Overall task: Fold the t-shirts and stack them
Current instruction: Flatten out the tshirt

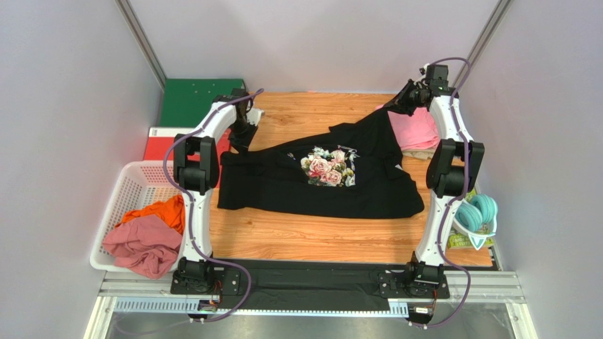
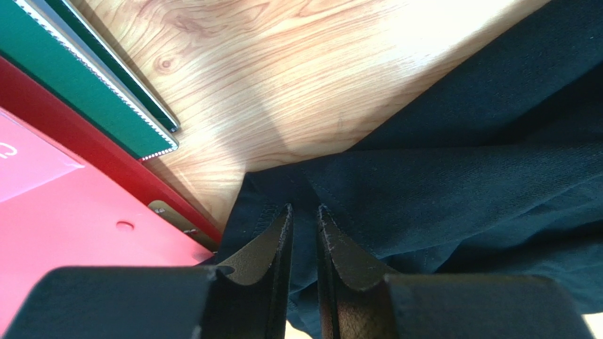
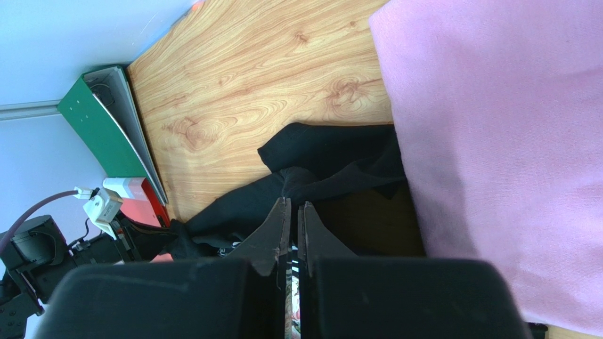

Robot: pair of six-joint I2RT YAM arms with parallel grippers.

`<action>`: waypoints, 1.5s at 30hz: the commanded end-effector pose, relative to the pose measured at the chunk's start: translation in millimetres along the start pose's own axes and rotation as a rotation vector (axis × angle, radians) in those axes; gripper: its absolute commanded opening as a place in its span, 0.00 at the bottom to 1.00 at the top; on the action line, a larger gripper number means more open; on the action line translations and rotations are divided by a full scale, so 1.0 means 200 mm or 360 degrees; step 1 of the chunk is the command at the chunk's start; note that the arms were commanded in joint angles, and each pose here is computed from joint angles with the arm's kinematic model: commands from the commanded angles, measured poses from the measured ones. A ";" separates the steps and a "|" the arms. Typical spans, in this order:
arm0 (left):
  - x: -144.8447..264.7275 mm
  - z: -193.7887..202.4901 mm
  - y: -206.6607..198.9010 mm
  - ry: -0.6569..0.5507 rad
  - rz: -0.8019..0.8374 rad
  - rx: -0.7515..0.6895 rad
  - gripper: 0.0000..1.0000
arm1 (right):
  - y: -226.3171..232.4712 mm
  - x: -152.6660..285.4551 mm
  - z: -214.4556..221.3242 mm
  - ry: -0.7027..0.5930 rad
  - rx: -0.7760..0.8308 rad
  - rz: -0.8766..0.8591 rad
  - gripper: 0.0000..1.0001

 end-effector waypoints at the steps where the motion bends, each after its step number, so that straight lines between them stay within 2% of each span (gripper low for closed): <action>1: 0.14 -0.04 -0.02 -0.0101 0.0006 0.0020 0.25 | 0.10 0.06 -0.03 -0.0055 0.0063 -0.0085 0.00; 5: 0.12 -0.02 -0.02 -0.0086 0.0002 0.0019 0.24 | 0.12 0.06 -0.03 -0.0058 0.0064 -0.0093 0.00; 6: 0.12 -0.02 -0.02 -0.0086 0.0002 0.0022 0.07 | 0.12 0.07 -0.03 -0.0060 0.0068 -0.0094 0.00; 7: 0.12 -0.02 -0.02 -0.0085 -0.0013 0.0024 0.00 | 0.12 0.07 -0.03 -0.0058 0.0067 -0.0093 0.00; 12: 0.19 -0.06 0.02 -0.0135 -0.0071 0.0015 0.00 | 0.14 0.09 -0.04 -0.0073 0.0077 -0.0102 0.00; 22: 0.69 -0.15 0.22 -0.0481 -0.0368 0.0028 0.00 | 0.17 0.14 -0.04 -0.0099 0.0092 -0.0106 0.00; 25: 0.70 -0.10 0.24 -0.0476 -0.0381 0.0037 0.00 | 0.17 0.14 -0.04 -0.0097 0.0085 -0.0108 0.00; 29: 0.52 0.06 0.16 -0.0267 -0.0246 0.0021 0.00 | 0.17 0.15 -0.04 -0.0095 0.0086 -0.0113 0.00; 30: 0.47 0.10 0.13 -0.0210 -0.0202 0.0019 0.12 | 0.17 0.15 -0.03 -0.0093 0.0085 -0.0112 0.00; 32: 0.38 0.20 0.10 -0.0115 -0.0162 0.0026 0.24 | 0.17 0.15 -0.03 -0.0097 0.0089 -0.0117 0.00; 33: 0.39 0.22 0.11 -0.0134 -0.0199 0.0030 0.34 | 0.17 0.15 -0.03 -0.0092 0.0084 -0.0117 0.00; 36: 0.33 0.25 0.11 -0.0128 -0.0203 0.0035 0.50 | 0.16 0.14 -0.03 -0.0085 0.0080 -0.0121 0.00; 45: 0.24 0.20 0.21 -0.0075 -0.0277 0.0046 0.53 | 0.16 0.12 -0.01 -0.0068 0.0090 -0.0125 0.00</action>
Point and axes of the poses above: each gripper's point midway between its finger pads, its own x axis back along the fingers, its own y axis along the line the jaws close on, z = x × y, the point moved 1 cm from there along x, back along the fingers, and after that the axes turned 8 degrees about -x, right-handed, at the moved point
